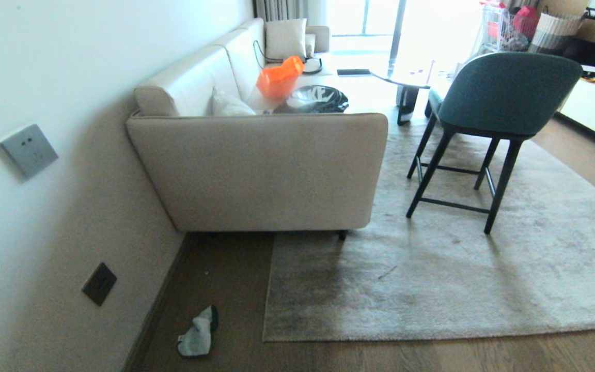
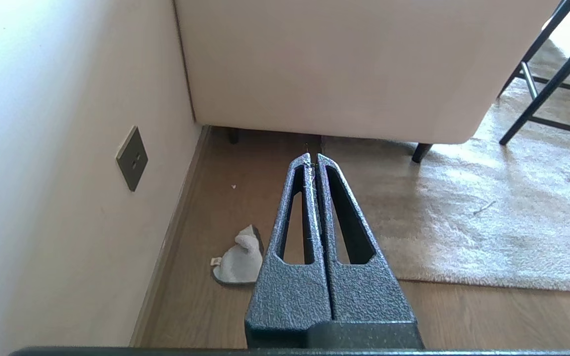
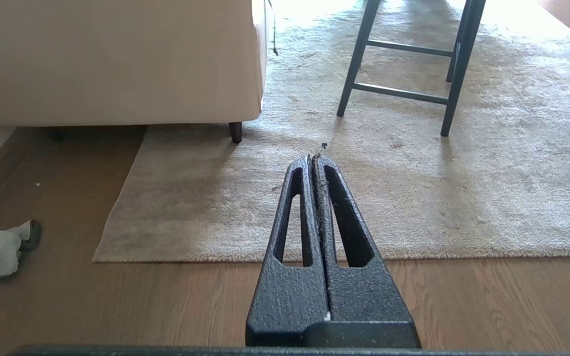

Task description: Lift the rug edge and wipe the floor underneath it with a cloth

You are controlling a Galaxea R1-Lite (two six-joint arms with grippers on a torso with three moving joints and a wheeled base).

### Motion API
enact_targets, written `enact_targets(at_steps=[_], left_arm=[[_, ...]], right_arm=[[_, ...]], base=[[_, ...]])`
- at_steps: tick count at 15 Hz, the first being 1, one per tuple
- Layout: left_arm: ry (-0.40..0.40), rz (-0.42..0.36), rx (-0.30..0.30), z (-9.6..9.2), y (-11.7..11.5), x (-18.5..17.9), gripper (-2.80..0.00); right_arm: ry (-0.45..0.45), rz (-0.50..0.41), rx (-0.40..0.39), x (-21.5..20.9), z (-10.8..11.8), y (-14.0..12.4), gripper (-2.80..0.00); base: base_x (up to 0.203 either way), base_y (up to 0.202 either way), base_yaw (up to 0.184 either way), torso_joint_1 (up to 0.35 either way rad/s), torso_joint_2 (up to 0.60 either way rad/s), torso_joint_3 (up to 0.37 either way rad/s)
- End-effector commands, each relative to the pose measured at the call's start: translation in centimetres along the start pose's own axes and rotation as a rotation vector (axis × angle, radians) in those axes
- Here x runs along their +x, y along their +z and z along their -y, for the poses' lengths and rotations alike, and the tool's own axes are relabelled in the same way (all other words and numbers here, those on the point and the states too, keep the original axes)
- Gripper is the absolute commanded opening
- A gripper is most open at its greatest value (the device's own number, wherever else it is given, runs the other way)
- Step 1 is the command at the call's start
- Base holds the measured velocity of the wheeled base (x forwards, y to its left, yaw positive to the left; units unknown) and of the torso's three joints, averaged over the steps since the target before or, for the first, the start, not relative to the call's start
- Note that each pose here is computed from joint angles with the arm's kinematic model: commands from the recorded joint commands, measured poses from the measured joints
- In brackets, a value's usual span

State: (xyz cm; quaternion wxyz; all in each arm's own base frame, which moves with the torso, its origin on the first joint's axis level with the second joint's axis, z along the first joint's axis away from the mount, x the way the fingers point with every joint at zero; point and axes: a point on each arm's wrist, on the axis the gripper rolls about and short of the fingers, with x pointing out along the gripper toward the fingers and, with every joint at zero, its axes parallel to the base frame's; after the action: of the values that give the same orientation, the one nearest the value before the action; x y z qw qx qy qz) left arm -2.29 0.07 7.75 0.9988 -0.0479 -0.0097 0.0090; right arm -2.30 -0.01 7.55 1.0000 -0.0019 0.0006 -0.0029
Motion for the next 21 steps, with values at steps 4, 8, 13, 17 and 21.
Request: enact_targets(at_steps=[4,8,13,17,21], left_arm=[[0.001,0.000,-0.001,0.00,-0.01,0.00,-2.80],[0.001,0.002,-0.001,0.00,0.03,-0.01,-2.80],[0.001,0.000,-0.001,0.00,-0.01,0.00,-2.80],[0.001,0.001,-0.001,0.00,0.03,-0.01,-2.80],[0.001,0.000,-0.001,0.00,-0.01,0.00,-2.80]], right_arm=[[0.000,-0.002,-0.001,0.01,0.00,-0.01,-2.80],[0.000,-0.002,-0.001,0.01,0.00,-0.01,-2.80],[0.000,-0.002,-0.001,0.01,0.00,-0.01,-2.80],[0.000,-0.002,0.000,0.01,0.00,-0.01,-2.80],[0.000,-0.002,-0.001,0.01,0.00,-0.01,-2.80]], base=[[0.000,0.000,0.000,0.000,0.00,0.000],[0.000,0.000,0.000,0.000,0.00,0.000],[0.000,0.000,0.000,0.000,0.00,0.000],[0.000,0.000,0.000,0.000,0.00,0.000],[0.000,0.000,0.000,0.000,0.00,0.000]])
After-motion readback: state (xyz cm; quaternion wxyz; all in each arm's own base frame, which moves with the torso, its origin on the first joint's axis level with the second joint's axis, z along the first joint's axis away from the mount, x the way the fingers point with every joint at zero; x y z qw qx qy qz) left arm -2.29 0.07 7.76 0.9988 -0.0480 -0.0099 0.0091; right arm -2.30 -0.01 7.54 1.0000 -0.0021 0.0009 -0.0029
